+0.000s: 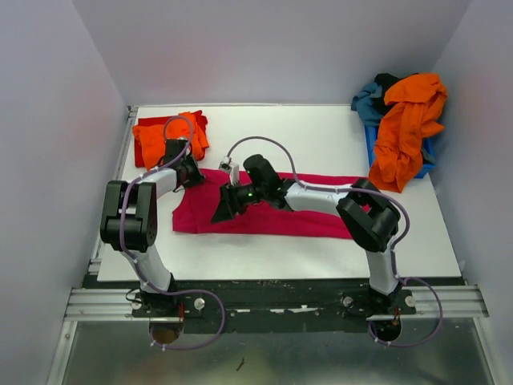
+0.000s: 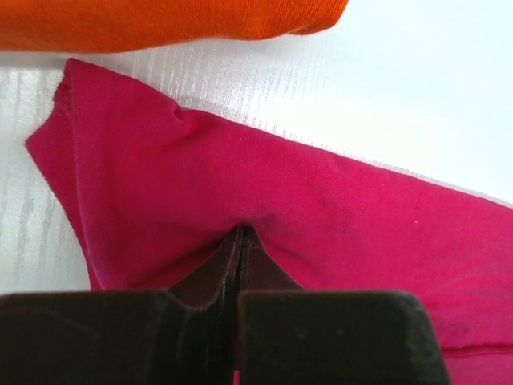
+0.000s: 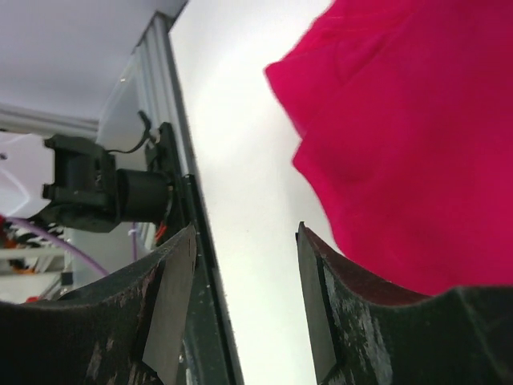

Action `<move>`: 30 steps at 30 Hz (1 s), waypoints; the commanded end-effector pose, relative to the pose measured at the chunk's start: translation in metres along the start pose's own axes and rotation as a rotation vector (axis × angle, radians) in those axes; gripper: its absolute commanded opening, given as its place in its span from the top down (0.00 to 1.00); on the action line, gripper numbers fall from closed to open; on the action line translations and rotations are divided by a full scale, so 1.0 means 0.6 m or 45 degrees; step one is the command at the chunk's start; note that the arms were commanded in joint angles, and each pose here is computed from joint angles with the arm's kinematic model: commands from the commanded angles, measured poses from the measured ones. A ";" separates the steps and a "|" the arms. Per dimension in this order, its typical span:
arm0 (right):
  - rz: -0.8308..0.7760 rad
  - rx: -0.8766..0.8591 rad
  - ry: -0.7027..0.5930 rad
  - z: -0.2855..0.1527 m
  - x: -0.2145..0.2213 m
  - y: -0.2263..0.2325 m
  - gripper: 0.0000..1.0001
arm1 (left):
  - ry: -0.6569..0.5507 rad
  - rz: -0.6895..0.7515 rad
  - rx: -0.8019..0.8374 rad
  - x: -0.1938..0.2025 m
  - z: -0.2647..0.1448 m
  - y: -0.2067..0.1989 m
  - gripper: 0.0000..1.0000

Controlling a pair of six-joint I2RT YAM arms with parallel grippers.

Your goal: Fold and stack the t-shirts

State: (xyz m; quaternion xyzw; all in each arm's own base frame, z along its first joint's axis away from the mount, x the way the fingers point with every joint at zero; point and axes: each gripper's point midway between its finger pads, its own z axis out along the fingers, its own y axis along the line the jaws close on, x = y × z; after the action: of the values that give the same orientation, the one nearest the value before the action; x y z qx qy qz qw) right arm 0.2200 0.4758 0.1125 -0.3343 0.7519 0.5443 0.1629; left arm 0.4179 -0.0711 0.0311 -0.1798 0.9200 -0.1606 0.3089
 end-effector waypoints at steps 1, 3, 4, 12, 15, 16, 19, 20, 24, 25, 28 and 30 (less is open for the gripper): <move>0.000 0.239 -0.096 -0.033 -0.028 -0.040 0.39 | -0.129 0.011 0.008 -0.024 -0.037 -0.008 0.86; -0.008 0.346 -0.135 -0.062 -0.029 -0.052 0.39 | -0.197 0.017 0.027 -0.029 -0.057 -0.023 0.73; -0.019 0.405 -0.145 -0.078 -0.027 -0.060 0.39 | -0.221 0.023 0.035 -0.030 -0.066 -0.029 0.69; 0.059 1.045 -0.144 -0.250 0.047 -0.134 0.65 | -0.428 0.016 0.034 -0.047 -0.156 -0.047 0.60; 0.154 1.307 -0.092 -0.325 0.091 -0.166 0.99 | -0.453 -0.032 0.010 -0.026 -0.173 -0.032 0.91; 0.167 1.371 -0.095 -0.345 0.100 -0.169 0.99 | -0.464 -0.047 0.010 -0.020 -0.176 -0.028 1.00; 0.219 1.549 -0.114 -0.398 0.134 -0.180 0.99 | -0.481 -0.077 -0.032 -0.001 -0.170 -0.010 1.00; 0.244 1.593 -0.120 -0.412 0.144 -0.183 0.99 | -0.470 -0.082 -0.063 0.004 -0.164 -0.001 1.00; 0.397 1.735 -0.087 -0.455 0.187 -0.199 0.99 | -0.393 -0.079 -0.106 0.016 -0.133 0.008 1.00; 0.426 1.773 -0.082 -0.464 0.194 -0.204 0.99 | -0.375 -0.077 -0.093 0.019 -0.125 0.004 1.00; 0.510 1.868 -0.056 -0.484 0.216 -0.216 0.99 | -0.310 -0.067 -0.106 0.023 -0.101 0.001 1.00; 0.565 1.919 -0.050 -0.496 0.230 -0.226 0.99 | -0.262 -0.068 -0.154 0.028 -0.086 0.009 1.00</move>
State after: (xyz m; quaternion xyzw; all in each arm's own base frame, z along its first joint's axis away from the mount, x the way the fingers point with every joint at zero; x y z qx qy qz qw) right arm 0.2564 0.1687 0.0526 -0.0234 0.9624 -0.0062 0.2706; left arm 0.3578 -0.0615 0.0651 -0.2320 0.8794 -0.1038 0.4025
